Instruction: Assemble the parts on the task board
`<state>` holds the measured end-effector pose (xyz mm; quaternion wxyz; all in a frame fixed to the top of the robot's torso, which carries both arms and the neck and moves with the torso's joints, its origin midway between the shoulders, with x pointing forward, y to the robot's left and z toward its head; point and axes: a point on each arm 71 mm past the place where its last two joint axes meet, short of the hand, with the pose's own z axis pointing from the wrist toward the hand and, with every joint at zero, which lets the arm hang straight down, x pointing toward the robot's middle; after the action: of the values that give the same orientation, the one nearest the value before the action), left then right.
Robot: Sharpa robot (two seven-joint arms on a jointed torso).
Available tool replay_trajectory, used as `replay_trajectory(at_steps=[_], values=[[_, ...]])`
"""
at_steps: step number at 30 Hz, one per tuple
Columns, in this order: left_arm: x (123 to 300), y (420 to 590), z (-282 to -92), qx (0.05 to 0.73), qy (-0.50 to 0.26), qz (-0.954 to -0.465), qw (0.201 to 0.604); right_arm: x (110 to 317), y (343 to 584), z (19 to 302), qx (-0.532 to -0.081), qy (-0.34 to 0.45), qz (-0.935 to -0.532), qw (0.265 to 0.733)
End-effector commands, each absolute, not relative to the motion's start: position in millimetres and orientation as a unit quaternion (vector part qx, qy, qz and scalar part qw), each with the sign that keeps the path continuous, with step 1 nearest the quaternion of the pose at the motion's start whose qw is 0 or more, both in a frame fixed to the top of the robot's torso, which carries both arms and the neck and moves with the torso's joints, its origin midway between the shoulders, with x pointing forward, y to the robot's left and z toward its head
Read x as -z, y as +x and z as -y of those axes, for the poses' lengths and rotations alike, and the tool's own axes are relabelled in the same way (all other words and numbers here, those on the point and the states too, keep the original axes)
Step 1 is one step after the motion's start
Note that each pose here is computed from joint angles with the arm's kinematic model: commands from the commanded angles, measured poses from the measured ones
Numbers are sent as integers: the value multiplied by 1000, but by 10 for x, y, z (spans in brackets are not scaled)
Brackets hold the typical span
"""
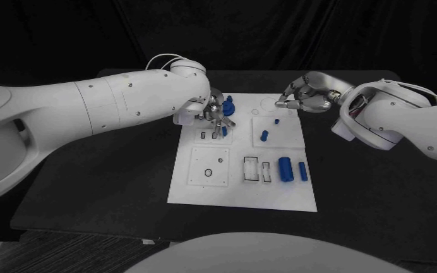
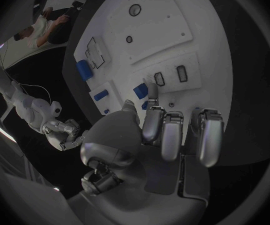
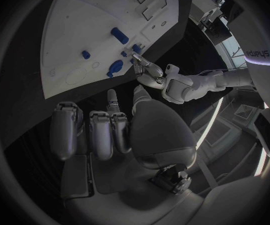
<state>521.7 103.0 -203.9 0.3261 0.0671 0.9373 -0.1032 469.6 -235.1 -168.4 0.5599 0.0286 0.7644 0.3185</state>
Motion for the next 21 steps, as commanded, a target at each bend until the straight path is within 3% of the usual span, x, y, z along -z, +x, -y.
replay_trajectory(at_steps=[1, 21], values=[[2054, 5193, -998, 110, 76, -939, 318, 1709, 4694, 2359, -311, 32, -771, 555], [2073, 5188, -974, 113, 77, -939, 316, 1719, 4700, 2358, -309, 32, -774, 552]])
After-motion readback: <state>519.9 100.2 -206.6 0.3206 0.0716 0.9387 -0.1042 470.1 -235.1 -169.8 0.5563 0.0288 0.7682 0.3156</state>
